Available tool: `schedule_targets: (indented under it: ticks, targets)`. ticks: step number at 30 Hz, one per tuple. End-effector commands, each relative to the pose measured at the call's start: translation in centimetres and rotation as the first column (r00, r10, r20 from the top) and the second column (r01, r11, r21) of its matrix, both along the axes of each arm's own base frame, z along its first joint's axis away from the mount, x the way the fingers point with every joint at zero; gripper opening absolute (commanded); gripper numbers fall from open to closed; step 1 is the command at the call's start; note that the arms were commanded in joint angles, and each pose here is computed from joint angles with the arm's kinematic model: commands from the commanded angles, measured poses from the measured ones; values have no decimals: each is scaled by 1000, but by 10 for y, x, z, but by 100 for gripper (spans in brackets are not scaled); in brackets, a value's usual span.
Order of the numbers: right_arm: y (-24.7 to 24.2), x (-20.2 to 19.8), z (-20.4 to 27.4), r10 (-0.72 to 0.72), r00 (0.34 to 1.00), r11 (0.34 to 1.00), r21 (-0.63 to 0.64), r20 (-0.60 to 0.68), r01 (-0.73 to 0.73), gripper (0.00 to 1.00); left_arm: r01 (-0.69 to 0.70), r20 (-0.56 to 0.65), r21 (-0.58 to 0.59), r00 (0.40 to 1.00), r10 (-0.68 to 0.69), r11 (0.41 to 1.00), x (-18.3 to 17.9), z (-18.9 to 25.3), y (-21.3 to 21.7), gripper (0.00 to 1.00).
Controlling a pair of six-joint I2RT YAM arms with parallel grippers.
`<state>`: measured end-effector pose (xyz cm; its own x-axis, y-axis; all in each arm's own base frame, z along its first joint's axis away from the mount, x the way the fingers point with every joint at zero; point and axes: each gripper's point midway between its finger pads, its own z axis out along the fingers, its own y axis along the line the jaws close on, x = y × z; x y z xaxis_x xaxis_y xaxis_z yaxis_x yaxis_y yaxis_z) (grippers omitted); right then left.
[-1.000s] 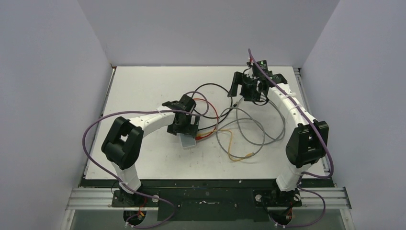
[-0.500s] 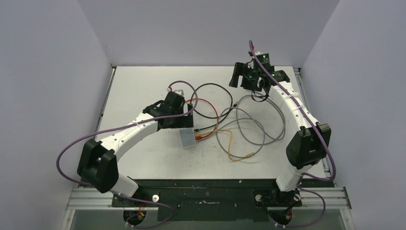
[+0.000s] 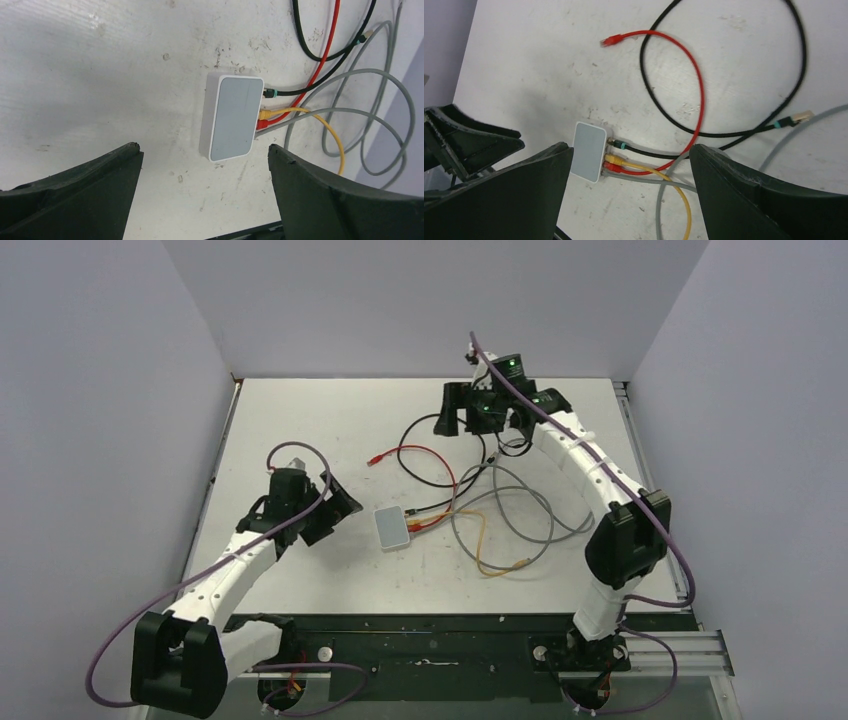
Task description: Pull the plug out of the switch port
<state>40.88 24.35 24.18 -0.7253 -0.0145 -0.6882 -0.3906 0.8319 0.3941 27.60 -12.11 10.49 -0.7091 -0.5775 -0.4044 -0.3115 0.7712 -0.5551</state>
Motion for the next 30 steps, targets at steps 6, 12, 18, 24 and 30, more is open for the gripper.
schedule_targets:
  ticks: [6,12,18,24,30]
  targets:
    - [90,-40,-68,293,939,955,14,-179,-295,90,98,11,-320,995,-100,942,-8,-7,-31,96]
    - [119,-57,-99,364,891,931,83,-272,-355,90,119,30,-381,993,-117,917,-4,-20,-40,97]
    - [124,-52,-113,364,886,931,91,-288,-354,90,123,21,-404,992,-126,906,4,-35,-44,96]
    - [129,-50,-129,388,868,921,99,-309,-376,91,115,6,-406,992,-124,906,13,-45,-46,96]
    - [127,-63,-155,419,828,907,129,-374,-401,95,116,6,-421,992,-126,900,21,-48,-50,99]
